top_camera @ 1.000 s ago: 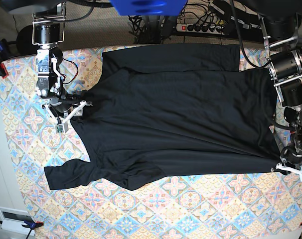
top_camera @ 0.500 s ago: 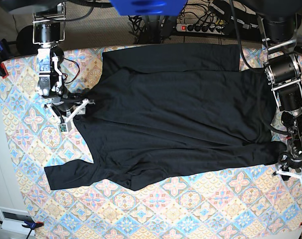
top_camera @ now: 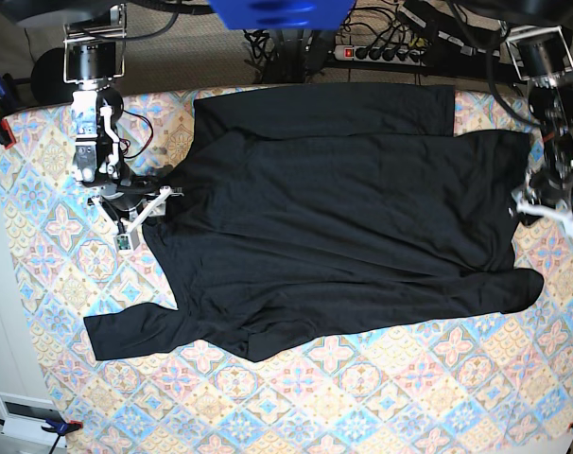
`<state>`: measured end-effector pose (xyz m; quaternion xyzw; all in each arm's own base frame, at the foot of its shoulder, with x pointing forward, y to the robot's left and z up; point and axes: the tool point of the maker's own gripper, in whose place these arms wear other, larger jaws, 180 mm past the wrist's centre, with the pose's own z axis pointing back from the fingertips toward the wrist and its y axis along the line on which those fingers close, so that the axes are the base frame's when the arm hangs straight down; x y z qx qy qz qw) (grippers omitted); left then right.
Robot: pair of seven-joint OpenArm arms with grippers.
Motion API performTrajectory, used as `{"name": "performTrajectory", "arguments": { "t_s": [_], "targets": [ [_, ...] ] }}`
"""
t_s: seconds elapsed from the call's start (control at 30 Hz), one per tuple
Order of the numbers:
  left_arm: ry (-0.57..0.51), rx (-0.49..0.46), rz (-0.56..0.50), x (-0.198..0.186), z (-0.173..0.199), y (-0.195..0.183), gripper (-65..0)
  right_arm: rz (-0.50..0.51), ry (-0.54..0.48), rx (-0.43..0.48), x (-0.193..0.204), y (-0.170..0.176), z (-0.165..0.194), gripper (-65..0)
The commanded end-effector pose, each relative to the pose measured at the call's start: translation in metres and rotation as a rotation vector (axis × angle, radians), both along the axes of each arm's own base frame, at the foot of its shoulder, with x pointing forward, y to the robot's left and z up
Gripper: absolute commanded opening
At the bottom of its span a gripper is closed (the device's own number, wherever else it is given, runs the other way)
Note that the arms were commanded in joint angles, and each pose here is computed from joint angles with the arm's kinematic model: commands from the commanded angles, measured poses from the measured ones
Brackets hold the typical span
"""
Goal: Layout the t-shirt on the table in an organized manner, then fold the t-shirt properly
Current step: 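Move the left gripper to the shirt shoulder and grasp it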
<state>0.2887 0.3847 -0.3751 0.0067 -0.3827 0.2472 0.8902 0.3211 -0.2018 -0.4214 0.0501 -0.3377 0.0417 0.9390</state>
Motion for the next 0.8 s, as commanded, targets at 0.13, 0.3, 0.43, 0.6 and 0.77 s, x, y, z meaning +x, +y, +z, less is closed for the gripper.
{"name": "performTrajectory", "arguments": {
  "t_s": [0.13, 0.3, 0.43, 0.6, 0.77],
  "targets": [
    [0.049, -0.019, -0.003, -0.039, -0.016, -0.006, -31.5, 0.0, -0.028, -0.009, 0.008, -0.005, 0.01, -35.9],
    [0.121, -0.054, 0.013, -0.071, -0.044, -0.019, -31.5, 0.0, -0.028, -0.009, 0.008, -0.005, 0.01, -35.9],
    [0.147, -0.064, 0.012, -0.076, -0.052, -0.021, -34.1, 0.0, -0.028, -0.009, 0.008, -0.005, 0.01, -35.9],
    [0.172, -0.08, -0.076, -0.081, -0.063, -0.038, -56.9, 0.0, -0.006, -0.008, -0.001, -0.004, 0.003, -35.9],
    [0.196, -0.032, -0.1, -0.096, -0.053, -0.015, -64.0, 0.0, 0.017, -0.008, -0.011, -0.004, -0.005, -35.9]
  ]
}}
